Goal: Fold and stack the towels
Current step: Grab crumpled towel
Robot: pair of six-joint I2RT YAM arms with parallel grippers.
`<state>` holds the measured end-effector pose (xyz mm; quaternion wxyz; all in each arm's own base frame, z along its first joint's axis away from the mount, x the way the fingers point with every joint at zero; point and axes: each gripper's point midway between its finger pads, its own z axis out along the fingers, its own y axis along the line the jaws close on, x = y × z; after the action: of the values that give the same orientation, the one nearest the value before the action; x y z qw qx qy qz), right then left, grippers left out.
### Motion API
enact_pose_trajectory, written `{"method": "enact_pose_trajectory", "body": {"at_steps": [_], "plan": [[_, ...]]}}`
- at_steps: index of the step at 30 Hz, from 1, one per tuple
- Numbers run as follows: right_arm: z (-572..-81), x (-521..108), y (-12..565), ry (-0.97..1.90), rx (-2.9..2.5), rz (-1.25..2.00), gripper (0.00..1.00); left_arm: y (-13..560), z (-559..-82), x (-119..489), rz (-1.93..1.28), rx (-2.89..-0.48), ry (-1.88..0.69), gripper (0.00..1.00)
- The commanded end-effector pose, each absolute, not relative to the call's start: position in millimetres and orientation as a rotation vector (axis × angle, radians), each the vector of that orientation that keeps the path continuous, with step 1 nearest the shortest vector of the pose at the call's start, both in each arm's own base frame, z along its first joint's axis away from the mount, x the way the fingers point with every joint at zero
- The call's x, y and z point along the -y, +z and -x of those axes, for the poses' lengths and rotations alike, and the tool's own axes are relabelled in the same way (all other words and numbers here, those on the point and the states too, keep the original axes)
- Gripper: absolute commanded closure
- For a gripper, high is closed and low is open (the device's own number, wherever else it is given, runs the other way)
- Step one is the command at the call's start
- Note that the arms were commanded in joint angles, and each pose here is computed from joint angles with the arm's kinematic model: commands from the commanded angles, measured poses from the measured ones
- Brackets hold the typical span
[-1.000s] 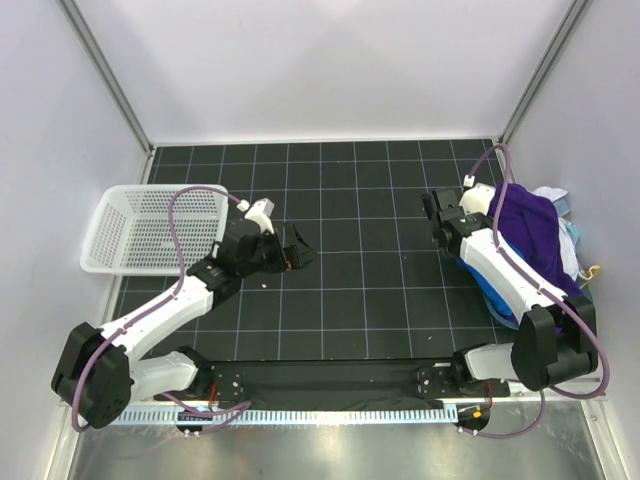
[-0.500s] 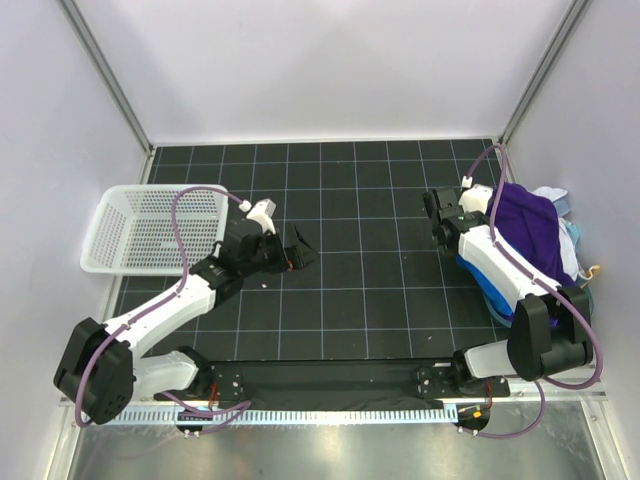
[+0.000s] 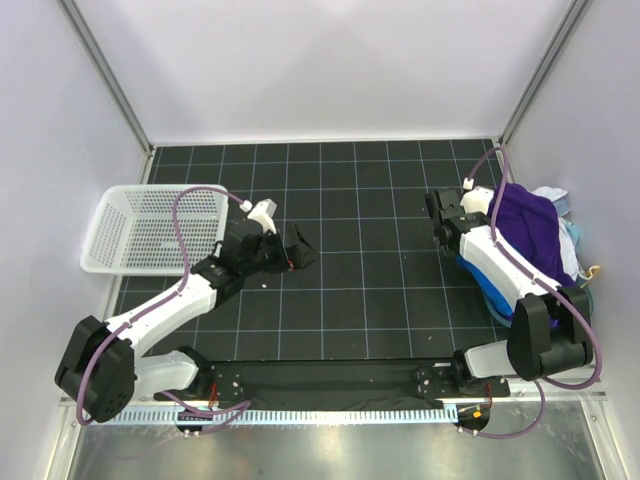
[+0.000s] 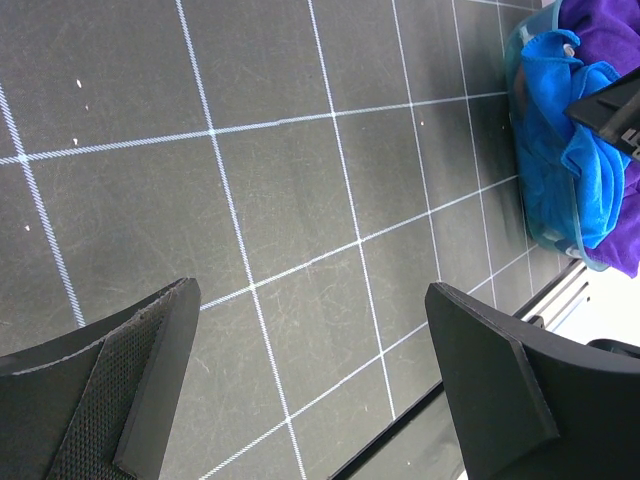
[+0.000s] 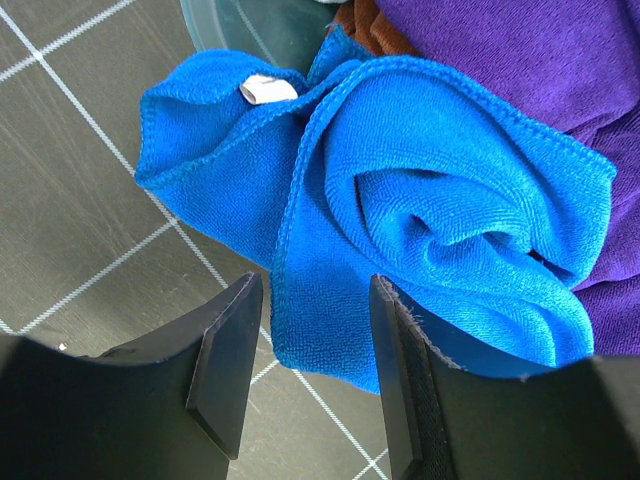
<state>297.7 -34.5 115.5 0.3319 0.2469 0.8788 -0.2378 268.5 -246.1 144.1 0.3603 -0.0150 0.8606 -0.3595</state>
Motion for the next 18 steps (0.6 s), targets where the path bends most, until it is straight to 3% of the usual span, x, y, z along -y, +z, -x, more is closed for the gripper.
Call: {"method": "enact_pose_trajectory", "body": {"at_steps": [1,7,10,11,13,14,18], "plan": [[-298,36,118,-0.61,-2.278,-0.65,0.46,152,-270,252,0.032,-2.179,-0.969,0.0],[-296,36,117,-0.609,-2.283,-0.65,0.49,152,-270,252,0.034,-2.18,-0.972,0.0],[-296,36,121,-0.608,-2.276,-0.653,0.62,152,-270,252,0.032,-2.178,-0.972,0.0],[-295,37,122,-0.616,-2.274,-0.655,0.72,152,-270,252,0.034,-2.178,-0.973,0.0],[-296,37,129,-0.614,-2.266,-0.658,0.84,153,-270,252,0.033,-2.175,-0.974,0.01],[-297,37,133,-0.611,-2.259,-0.661,0.97,153,-270,252,0.036,-2.175,-0.973,0.0],[-303,34,162,-0.549,-2.215,-0.675,0.99,155,-271,252,0.035,-2.17,-0.976,0.0]]}}
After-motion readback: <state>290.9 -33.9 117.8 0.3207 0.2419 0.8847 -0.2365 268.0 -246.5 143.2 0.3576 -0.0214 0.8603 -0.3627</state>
